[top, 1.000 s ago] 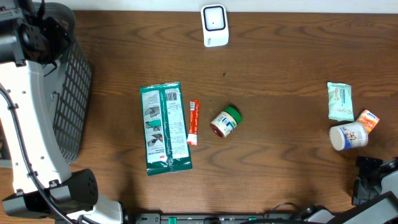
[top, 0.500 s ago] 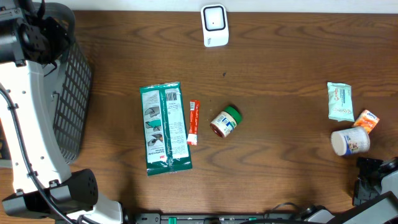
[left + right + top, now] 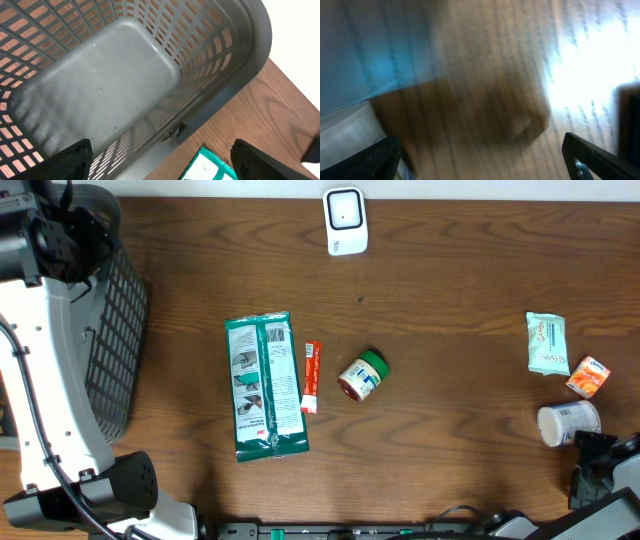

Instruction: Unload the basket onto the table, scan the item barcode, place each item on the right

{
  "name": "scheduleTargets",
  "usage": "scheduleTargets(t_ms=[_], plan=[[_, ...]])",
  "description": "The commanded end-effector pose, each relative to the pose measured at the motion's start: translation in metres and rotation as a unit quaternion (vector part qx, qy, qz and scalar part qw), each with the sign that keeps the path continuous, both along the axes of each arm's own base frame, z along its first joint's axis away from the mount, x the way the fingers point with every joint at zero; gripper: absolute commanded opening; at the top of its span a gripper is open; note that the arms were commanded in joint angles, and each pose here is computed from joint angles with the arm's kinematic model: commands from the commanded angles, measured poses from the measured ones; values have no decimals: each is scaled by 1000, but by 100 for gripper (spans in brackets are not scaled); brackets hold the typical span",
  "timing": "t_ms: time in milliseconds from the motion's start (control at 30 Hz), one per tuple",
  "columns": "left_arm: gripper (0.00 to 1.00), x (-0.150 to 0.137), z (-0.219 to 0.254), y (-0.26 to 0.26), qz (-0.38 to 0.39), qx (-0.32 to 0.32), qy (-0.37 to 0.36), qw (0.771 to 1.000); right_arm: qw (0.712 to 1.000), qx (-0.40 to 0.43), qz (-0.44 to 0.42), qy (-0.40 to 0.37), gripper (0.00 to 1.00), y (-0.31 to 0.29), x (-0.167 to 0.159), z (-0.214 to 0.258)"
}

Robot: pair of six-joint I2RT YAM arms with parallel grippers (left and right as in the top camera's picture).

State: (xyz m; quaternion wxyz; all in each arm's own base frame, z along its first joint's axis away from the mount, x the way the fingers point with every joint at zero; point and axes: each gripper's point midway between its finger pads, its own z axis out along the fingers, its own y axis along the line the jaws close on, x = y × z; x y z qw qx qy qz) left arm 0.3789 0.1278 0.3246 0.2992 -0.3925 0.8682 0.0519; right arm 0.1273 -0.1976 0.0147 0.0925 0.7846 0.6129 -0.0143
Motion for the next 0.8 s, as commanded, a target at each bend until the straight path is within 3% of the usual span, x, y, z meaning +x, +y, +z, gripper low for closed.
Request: scheduleTargets(t_ms=[0,333,767], plan=[[88,-4,5,4,6,10,-2,1000,999,-5,36,-29,96,-3,16,6],[88,-4,5,4,6,10,-2,1000,986,-48,152,-53,94,0,56,12],[88,-4,5,4,7,10,-2,1000,963,-97,244,-66,99,3,97,13]])
